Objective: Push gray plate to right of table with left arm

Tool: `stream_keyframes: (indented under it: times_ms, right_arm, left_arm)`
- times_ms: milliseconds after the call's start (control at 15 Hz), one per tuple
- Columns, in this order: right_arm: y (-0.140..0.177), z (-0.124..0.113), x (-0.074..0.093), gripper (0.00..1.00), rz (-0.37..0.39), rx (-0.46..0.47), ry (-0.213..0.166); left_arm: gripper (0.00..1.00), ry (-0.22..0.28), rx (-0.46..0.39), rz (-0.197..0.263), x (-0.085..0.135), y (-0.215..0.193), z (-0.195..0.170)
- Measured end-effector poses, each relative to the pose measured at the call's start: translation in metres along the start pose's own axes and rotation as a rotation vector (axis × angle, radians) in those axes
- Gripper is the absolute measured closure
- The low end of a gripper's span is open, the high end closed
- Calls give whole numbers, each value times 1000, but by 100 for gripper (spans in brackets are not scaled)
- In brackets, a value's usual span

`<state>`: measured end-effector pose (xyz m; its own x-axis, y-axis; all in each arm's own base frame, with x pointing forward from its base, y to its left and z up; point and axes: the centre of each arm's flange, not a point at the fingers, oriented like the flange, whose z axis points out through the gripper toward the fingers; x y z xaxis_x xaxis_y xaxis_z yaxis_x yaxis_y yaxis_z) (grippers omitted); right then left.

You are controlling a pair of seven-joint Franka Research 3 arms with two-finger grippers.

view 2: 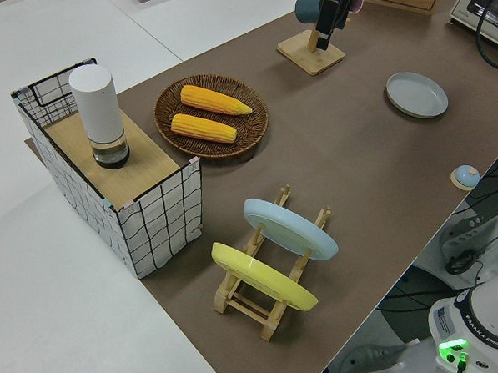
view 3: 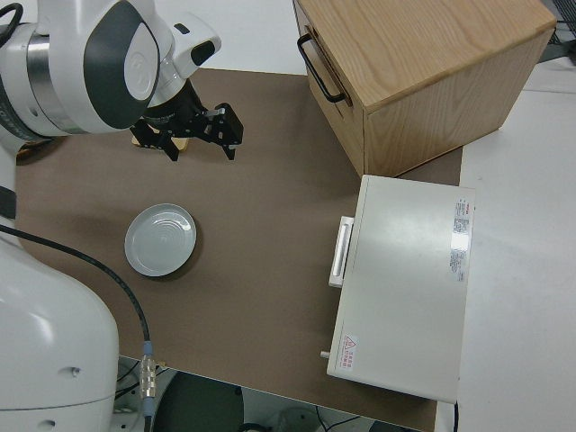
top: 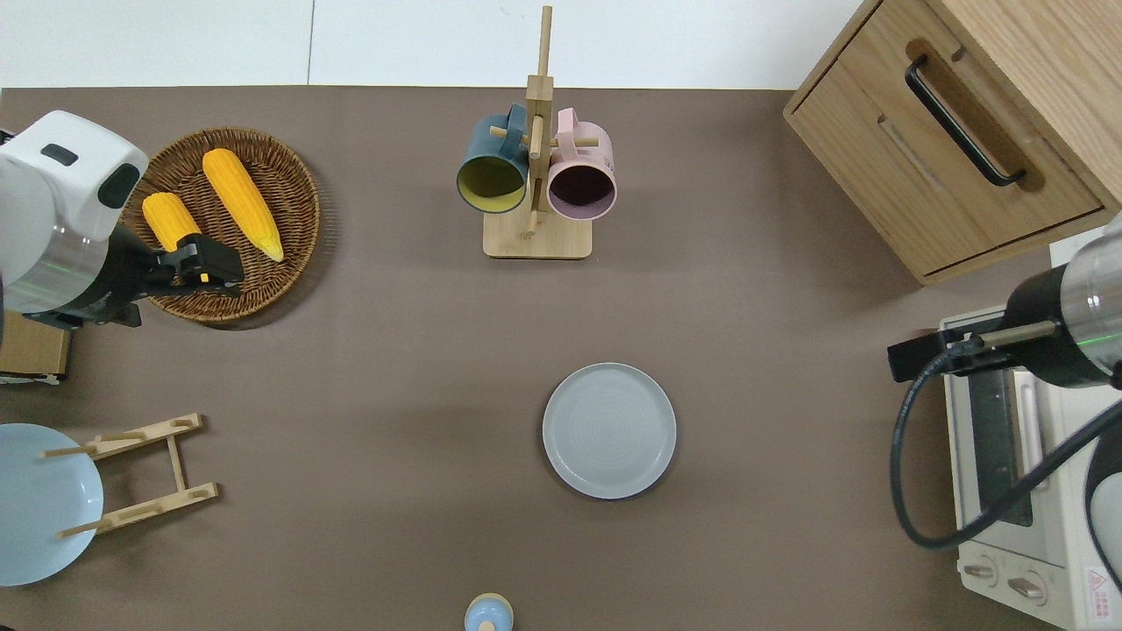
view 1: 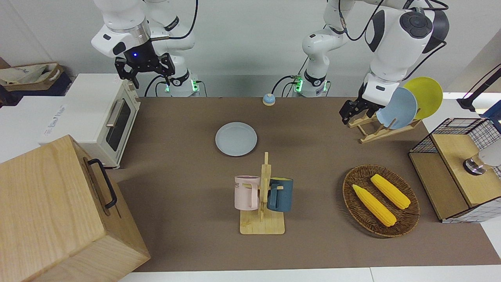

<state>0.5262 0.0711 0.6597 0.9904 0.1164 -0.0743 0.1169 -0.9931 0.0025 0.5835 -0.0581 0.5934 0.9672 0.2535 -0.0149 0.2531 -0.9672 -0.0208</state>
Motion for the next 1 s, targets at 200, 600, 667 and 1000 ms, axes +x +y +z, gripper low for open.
stream_keyframes:
  times_ms: [200,600,667,1000]
  right_arm:
    - [0,0,0,1,0,0,0]
    - [0,0,0,1,0,0,0]
    - [0,0,0,1,0,0,0]
    - [0,0,0,1,0,0,0]
  left_arm:
    - [0,4,-2,10,-1,3,-2]
    - [0,21,26,-19,6,-8,-5]
    - [0,27,32,-18,3,-6,-8]
    - [0,26,8,-5,-6,-8,-21]
